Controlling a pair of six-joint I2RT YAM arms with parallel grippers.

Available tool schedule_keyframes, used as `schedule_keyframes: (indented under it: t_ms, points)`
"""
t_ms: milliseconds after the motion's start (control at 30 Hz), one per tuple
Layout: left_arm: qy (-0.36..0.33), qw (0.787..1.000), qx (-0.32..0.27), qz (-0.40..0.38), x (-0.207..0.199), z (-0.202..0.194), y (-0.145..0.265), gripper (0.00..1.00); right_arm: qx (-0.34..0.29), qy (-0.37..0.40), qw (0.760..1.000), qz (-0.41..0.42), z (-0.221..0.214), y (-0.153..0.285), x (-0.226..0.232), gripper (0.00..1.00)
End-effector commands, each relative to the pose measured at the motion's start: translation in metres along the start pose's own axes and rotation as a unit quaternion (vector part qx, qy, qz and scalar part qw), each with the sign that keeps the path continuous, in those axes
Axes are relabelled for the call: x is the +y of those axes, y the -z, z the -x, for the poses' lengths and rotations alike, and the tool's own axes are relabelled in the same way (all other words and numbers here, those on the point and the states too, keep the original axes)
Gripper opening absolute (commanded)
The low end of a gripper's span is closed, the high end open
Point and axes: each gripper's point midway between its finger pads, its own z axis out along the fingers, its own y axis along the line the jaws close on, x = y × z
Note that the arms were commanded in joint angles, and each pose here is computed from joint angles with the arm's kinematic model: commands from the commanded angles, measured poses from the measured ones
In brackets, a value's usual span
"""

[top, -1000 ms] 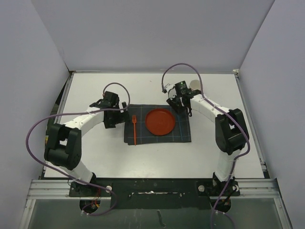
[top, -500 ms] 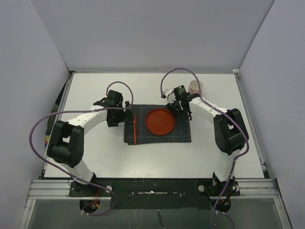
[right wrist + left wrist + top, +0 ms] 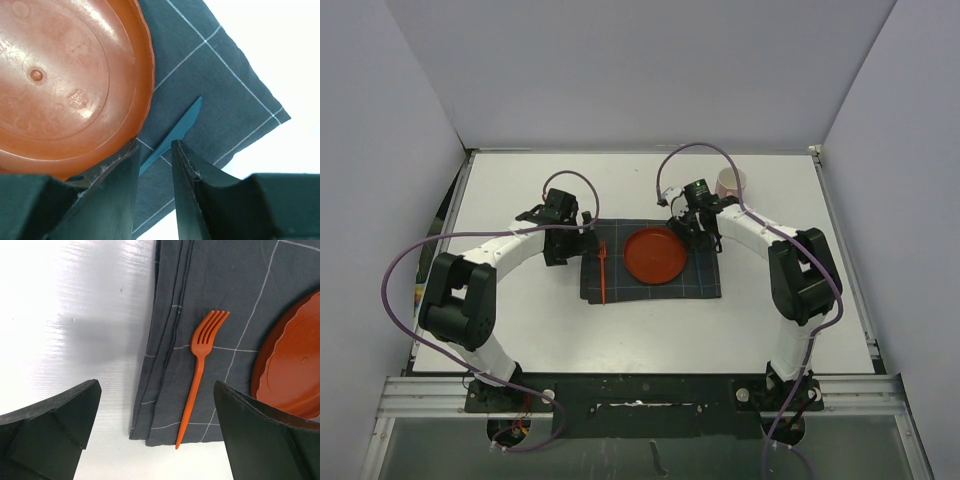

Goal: Set the dinner table for one person
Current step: Adjust the plate on the napkin.

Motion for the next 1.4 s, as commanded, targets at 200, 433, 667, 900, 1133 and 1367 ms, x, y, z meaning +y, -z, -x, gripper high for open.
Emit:
schedule_keyframes:
  t_ms: [200, 433, 667, 900, 1133, 1367]
  points:
    - [-0.02, 0.996, -0.083, -0.025, -0.018, 0.042, 0.039, 0.98, -0.071, 0.022, 0.997, -0.036, 0.031, 0.046, -0.003, 0.33]
    - [-0.02, 0.993, -0.109, -0.039, -0.021, 0.049, 0.071, 0.98, -0.067, 0.011, 0.998, -0.009, 0.032, 0.036, 0.006, 0.33]
    - [-0.021, 0.992, -0.124, -0.03, -0.011, 0.046, 0.091, 0.98, -0.043, -0.002, 0.998, 0.039, 0.025, 0.006, 0.022, 0.33]
    - [-0.018, 0.992, -0.125, -0.024, -0.003, 0.039, 0.097, 0.98, -0.034, -0.005, 0.998, 0.054, 0.021, -0.003, 0.026, 0.32]
    - [-0.015, 0.993, -0.115, -0.019, 0.002, 0.031, 0.091, 0.98, -0.043, 0.001, 0.998, 0.04, 0.026, 0.003, 0.02, 0.15]
    - [-0.011, 0.993, -0.113, -0.025, 0.0, 0.029, 0.089, 0.98, -0.043, 0.005, 0.998, 0.038, 0.024, 0.009, 0.021, 0.05]
